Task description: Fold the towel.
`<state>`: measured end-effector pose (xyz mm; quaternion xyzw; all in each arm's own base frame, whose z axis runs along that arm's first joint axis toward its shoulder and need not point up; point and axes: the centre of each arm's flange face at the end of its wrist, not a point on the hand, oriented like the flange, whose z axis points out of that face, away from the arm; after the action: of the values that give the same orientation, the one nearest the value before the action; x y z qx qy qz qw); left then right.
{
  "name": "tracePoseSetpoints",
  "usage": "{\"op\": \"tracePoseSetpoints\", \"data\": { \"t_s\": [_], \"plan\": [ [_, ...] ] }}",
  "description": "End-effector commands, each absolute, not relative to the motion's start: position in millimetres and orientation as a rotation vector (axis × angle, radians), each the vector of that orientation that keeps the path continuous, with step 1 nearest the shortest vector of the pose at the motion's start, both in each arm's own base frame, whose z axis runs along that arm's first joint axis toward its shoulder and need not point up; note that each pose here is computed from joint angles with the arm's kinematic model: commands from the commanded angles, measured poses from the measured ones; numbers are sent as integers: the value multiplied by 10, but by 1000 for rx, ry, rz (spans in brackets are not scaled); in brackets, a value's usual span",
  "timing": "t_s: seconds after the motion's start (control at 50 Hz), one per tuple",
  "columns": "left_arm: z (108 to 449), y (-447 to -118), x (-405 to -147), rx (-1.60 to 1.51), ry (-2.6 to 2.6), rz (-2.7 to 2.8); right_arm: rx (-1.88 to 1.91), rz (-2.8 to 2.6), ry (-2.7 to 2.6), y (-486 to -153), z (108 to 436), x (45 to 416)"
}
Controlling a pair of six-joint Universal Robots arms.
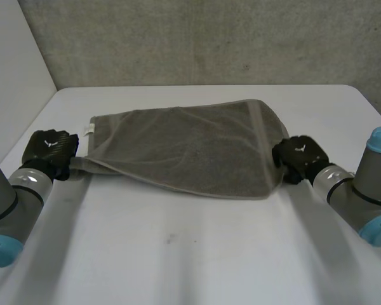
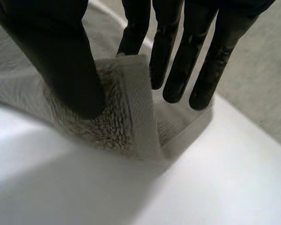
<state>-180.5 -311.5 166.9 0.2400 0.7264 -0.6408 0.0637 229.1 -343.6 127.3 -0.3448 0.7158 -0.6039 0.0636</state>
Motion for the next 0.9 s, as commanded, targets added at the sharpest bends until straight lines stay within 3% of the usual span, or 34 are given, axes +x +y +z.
{"op": "tracePoseSetpoints", "data": {
  "t_s": [0.02, 0.22, 0.44, 0.72, 0.9],
  "plan": [
    [1657, -3111, -1805, 727, 2198, -1931, -1231, -1677, 2255, -3322, 1072, 2277],
    [1669, -3121, -1805, 725, 2192, -1935, -1205, -1728, 2259, -3413, 1147, 2265],
    [1634, -3070, -1798, 737, 2211, -1907, -916, -1936, 2289, -3646, 1608, 2042],
    [1513, -2401, -1753, 950, 2374, -1571, -1391, -1350, 2607, -3009, 1724, 1661],
    [1804, -1838, -1684, 1094, 2365, -1464, -1506, -1282, 2625, -2545, 2121, 1473]
  ]
}}
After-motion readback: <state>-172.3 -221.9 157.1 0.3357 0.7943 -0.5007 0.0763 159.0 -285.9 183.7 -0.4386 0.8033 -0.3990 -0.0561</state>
